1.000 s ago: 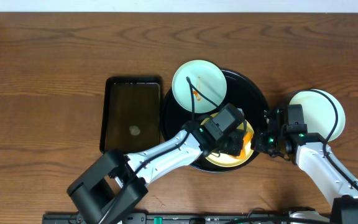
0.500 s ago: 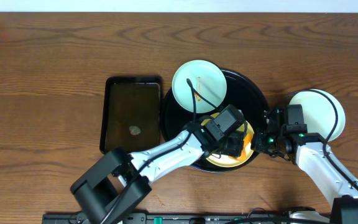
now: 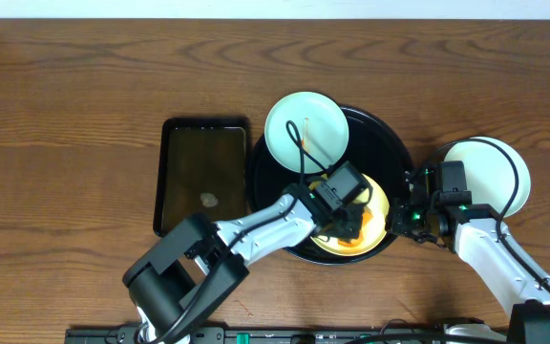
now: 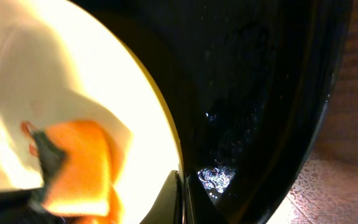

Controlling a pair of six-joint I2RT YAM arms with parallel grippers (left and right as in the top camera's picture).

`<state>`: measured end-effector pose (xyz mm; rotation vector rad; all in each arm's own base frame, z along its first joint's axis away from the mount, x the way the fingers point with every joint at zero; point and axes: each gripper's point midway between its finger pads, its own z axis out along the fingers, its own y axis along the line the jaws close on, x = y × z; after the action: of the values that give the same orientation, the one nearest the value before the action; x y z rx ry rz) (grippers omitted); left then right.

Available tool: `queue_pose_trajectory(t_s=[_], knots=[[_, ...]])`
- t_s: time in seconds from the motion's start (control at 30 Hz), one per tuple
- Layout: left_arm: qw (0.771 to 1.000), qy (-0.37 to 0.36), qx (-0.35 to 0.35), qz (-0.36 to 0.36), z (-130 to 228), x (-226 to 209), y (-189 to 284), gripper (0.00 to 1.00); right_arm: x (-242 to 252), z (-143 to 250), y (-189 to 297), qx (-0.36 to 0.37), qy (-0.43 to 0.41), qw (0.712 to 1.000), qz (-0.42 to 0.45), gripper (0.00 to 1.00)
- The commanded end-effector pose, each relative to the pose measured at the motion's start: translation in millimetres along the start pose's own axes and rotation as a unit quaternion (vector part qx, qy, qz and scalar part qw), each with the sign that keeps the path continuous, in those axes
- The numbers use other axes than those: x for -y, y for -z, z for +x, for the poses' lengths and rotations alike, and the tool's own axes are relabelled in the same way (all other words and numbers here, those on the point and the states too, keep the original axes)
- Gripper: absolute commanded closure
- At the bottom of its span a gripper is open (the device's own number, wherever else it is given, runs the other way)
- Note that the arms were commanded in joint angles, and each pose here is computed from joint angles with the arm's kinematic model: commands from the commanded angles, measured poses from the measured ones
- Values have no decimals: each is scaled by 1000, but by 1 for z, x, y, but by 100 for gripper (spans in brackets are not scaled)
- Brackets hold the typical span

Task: Clean dirty plates on tray and stack at the side
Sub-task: 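Scrub the yellow plate with the sponge in the left gripper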

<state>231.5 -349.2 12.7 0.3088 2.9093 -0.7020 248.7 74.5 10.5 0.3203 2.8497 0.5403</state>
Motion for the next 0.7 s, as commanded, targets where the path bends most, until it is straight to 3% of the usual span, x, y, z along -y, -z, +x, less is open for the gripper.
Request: queue_pose_trajectory(t_s=[0.0,0.5,0.67], knots=[[999,13,22,-41,-17,-30,3,92,1,0,2,4,-2,1000,8,99],[994,51,42,-90,-42,-81,22,92,2,2,2,2,-3,1000,10,99],[993,56,75,-77,-62,-79,44,92,2,2,2,2,-3,1000,10,99]])
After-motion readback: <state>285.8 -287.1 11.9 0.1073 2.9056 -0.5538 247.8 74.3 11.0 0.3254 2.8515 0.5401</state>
